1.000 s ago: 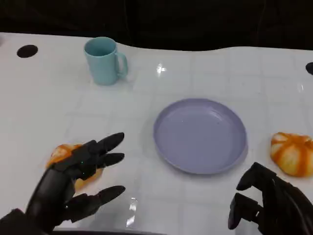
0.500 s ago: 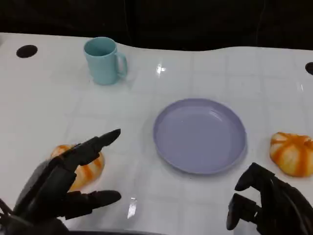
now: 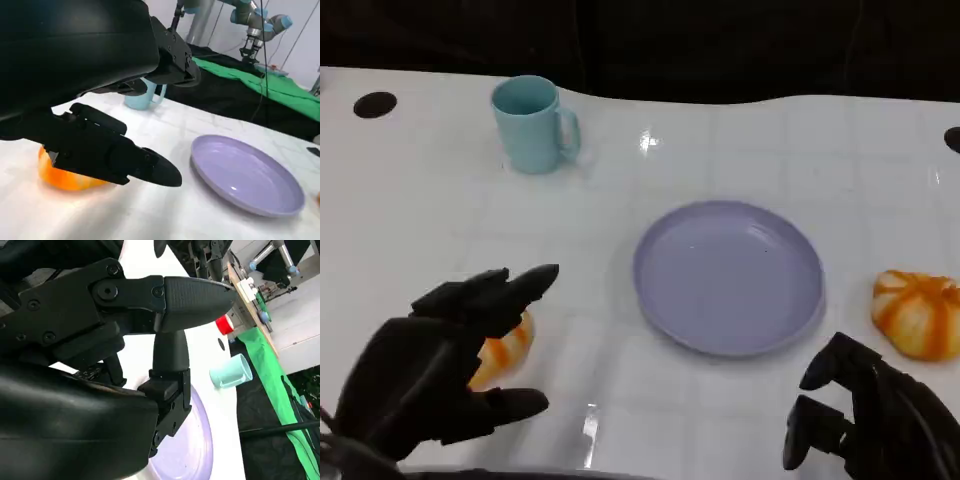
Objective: Grasp the bread from the table and place it into the plate.
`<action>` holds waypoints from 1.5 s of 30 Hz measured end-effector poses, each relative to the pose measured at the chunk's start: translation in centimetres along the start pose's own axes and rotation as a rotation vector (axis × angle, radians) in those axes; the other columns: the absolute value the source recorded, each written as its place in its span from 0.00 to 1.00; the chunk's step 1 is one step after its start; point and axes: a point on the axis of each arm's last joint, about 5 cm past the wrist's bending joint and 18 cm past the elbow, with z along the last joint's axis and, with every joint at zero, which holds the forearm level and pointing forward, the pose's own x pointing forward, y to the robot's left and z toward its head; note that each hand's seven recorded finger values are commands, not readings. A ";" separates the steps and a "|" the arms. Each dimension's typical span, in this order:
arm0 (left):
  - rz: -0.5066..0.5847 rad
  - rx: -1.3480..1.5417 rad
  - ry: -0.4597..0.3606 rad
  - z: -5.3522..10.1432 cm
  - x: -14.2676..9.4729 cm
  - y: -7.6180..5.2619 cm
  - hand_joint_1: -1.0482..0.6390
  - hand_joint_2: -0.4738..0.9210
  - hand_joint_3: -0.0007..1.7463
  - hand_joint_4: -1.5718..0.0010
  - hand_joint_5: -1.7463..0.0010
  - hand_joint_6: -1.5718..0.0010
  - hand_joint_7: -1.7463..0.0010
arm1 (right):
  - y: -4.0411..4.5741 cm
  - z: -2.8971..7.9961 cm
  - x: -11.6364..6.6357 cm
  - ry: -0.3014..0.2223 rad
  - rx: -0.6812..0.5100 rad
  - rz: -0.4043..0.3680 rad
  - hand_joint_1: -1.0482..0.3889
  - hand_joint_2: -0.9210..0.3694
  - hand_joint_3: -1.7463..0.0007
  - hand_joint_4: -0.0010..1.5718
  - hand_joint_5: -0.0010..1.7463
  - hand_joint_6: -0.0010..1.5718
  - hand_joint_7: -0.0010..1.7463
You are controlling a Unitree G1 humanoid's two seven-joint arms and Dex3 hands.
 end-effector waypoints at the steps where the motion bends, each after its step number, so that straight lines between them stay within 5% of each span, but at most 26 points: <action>1: -0.001 0.022 0.006 0.1 0.0 0.0 0.31 0.99 0.00 0.87 0.95 0.83 1.00 | 0.01 0.0 0.0 0.000 0.000 0.000 0.37 0.00 0.70 0.47 1.00 0.29 1.00; 30: -0.167 0.377 0.212 1.0 2.6 1.0 0.34 0.95 0.00 0.93 1.00 0.88 1.00 | -0.05 0.0 0.0 -0.001 -0.001 0.003 0.37 0.00 0.71 0.48 1.00 0.30 1.00; 45: -0.419 0.402 0.310 0.2 5.3 0.8 0.33 0.95 0.00 0.99 0.99 0.93 1.00 | -0.03 0.0 0.0 -0.002 -0.002 0.002 0.37 0.00 0.70 0.47 1.00 0.29 1.00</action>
